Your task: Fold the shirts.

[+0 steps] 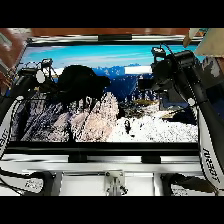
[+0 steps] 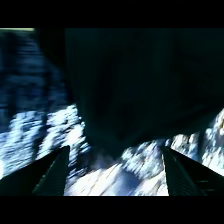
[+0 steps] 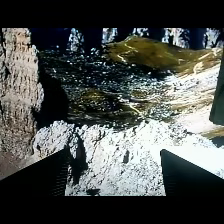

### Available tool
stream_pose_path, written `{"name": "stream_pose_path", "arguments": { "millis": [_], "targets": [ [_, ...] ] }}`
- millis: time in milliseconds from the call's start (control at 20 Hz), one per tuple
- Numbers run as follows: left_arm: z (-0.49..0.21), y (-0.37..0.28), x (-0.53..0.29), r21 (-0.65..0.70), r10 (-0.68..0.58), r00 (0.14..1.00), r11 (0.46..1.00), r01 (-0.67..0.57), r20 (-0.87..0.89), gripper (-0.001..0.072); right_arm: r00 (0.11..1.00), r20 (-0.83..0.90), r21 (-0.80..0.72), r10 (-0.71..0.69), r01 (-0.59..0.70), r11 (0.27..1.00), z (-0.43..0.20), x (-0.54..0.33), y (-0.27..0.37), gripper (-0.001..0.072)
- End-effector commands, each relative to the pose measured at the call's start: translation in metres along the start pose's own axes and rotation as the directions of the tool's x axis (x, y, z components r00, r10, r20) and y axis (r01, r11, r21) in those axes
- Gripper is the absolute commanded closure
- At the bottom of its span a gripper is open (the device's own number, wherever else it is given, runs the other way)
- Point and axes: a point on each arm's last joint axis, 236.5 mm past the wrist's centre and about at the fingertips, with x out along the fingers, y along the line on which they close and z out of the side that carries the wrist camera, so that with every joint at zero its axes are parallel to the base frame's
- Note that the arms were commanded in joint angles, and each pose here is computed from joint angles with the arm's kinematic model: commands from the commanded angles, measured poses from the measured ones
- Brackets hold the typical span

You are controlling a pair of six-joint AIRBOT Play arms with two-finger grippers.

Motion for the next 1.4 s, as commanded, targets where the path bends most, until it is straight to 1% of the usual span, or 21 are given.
{"name": "stream_pose_path", "arguments": {
  "millis": [0, 150, 300, 350, 400, 450, 500, 550, 600, 700, 750, 800, 850, 950, 1050, 1100, 1150, 1200, 1250, 1350],
  "targets": [
    [-0.004, 0.012, 0.041, -0.130, -0.065, 0.997, 0.990, 0.060, -0.032, -0.0013, 0.999, 0.013, 0.014, 0.038, -0.038, 0.999, 0.003, 0.000, 0.009, 0.0037],
    [-0.015, 0.003, 0.065, -0.189, -0.116, 0.991, 0.977, 0.101, -0.069, -0.0013, 0.997, 0.056, 0.014, 0.049, -0.050, 0.999, 0.013, 0.000, 0.012, 0.0037],
    [-0.004, -0.013, 0.071, -0.200, -0.181, 0.983, 0.964, 0.174, -0.017, -0.0013, 0.995, 0.083, 0.012, 0.052, -0.053, 0.999, 0.020, -0.001, 0.012, 0.0036],
    [0.002, -0.016, 0.070, -0.215, -0.195, 0.981, 0.958, 0.191, 0.006, 0.0006, 0.994, 0.091, 0.012, 0.054, -0.056, 0.998, 0.022, -0.001, 0.013, 0.0037],
    [0.005, -0.020, 0.069, -0.235, -0.213, 0.977, 0.949, 0.211, 0.018, 0.0233, 0.994, 0.096, 0.012, 0.056, -0.057, 0.998, 0.023, -0.001, 0.013, 0.0036],
    [0.007, -0.024, 0.068, -0.255, -0.232, 0.972, 0.939, 0.231, 0.025, 0.0585, 0.993, 0.101, 0.013, 0.064, -0.066, 0.998, 0.024, -0.002, 0.015, 0.0036],
    [0.009, -0.030, 0.064, -0.274, -0.258, 0.966, 0.927, 0.255, 0.026, 0.0674, 0.990, 0.115, 0.015, 0.079, -0.081, 0.997, 0.027, -0.003, 0.019, 0.0037],
    [0.013, -0.037, 0.055, -0.275, -0.285, 0.958, 0.920, 0.281, 0.023, 0.0675, 0.988, 0.132, 0.014, 0.085, -0.087, 0.996, 0.031, -0.005, 0.020, 0.0037],
    [0.024, -0.046, 0.038, -0.221, -0.320, 0.947, 0.921, 0.320, 0.039, 0.0675, 0.985, 0.149, -0.001, 0.087, -0.088, 0.996, 0.036, -0.012, 0.020, 0.0037],
    [0.060, -0.068, -0.025, -0.046, -0.367, 0.918, 0.925, 0.377, 0.148, 0.0676, 0.977, 0.203, -0.044, 0.071, -0.063, 0.997, 0.047, -0.040, 0.015, 0.0036],
    [0.083, -0.081, -0.075, 0.031, -0.389, 0.890, 0.919, 0.393, 0.240, 0.0675, 0.966, 0.249, -0.047, 0.064, -0.054, 0.997, 0.055, -0.061, 0.012, 0.0037],
    [0.100, -0.094, -0.130, 0.103, -0.413, 0.847, 0.910, 0.403, 0.334, 0.0675, 0.947, 0.316, -0.050, 0.058, -0.045, 0.998, 0.065, -0.091, 0.009, 0.0037],
    [0.109, -0.109, -0.197, 0.188, -0.445, 0.784, 0.895, 0.405, 0.432, 0.0675, 0.921, 0.386, -0.051, 0.052, -0.035, 0.998, 0.073, -0.124, 0.004, 0.0037],
    [0.101, -0.134, -0.317, 0.312, -0.514, 0.639, 0.857, 0.409, 0.572, 0.0675, 0.843, 0.537, -0.042, 0.037, -0.017, 0.999, 0.081, -0.200, -0.009, 0.0037],
    [0.066, -0.156, -0.412, 0.427, -0.594, 0.506, 0.803, 0.416, 0.626, 0.0675, 0.757, 0.653, -0.027, 0.028, -0.013, 1.000, 0.072, -0.268, -0.022, 0.0037],
    [0.048, -0.165, -0.439, 0.470, -0.630, 0.462, 0.775, 0.423, 0.624, 0.0675, 0.727, 0.686, -0.024, 0.033, -0.023, 0.999, 0.061, -0.294, -0.027, 0.0037],
    [0.031, -0.177, -0.454, 0.506, -0.665, 0.435, 0.745, 0.434, 0.607, 0.0675, 0.715, 0.698, -0.017, 0.035, -0.032, 0.999, 0.048, -0.310, -0.031, 0.0037],
    [0.018, -0.189, -0.455, 0.527, -0.693, 0.430, 0.720, 0.452, 0.578, 0.0674, 0.722, 0.691, -0.007, 0.033, -0.040, 0.999, 0.033, -0.319, -0.036, 0.0037],
    [0.006, -0.203, -0.444, 0.522, -0.717, 0.445, 0.696, 0.493, 0.536, 0.0674, 0.747, 0.664, 0.003, 0.026, -0.037, 0.999, 0.017, -0.320, -0.040, 0.0037],
    [-0.017, -0.233, -0.392, 0.480, -0.743, 0.516, 0.669, 0.567, 0.426, 0.0674, 0.817, 0.577, 0.016, -0.010, 0.001, 1.000, -0.007, -0.306, -0.049, 0.0037]
  ]
}}
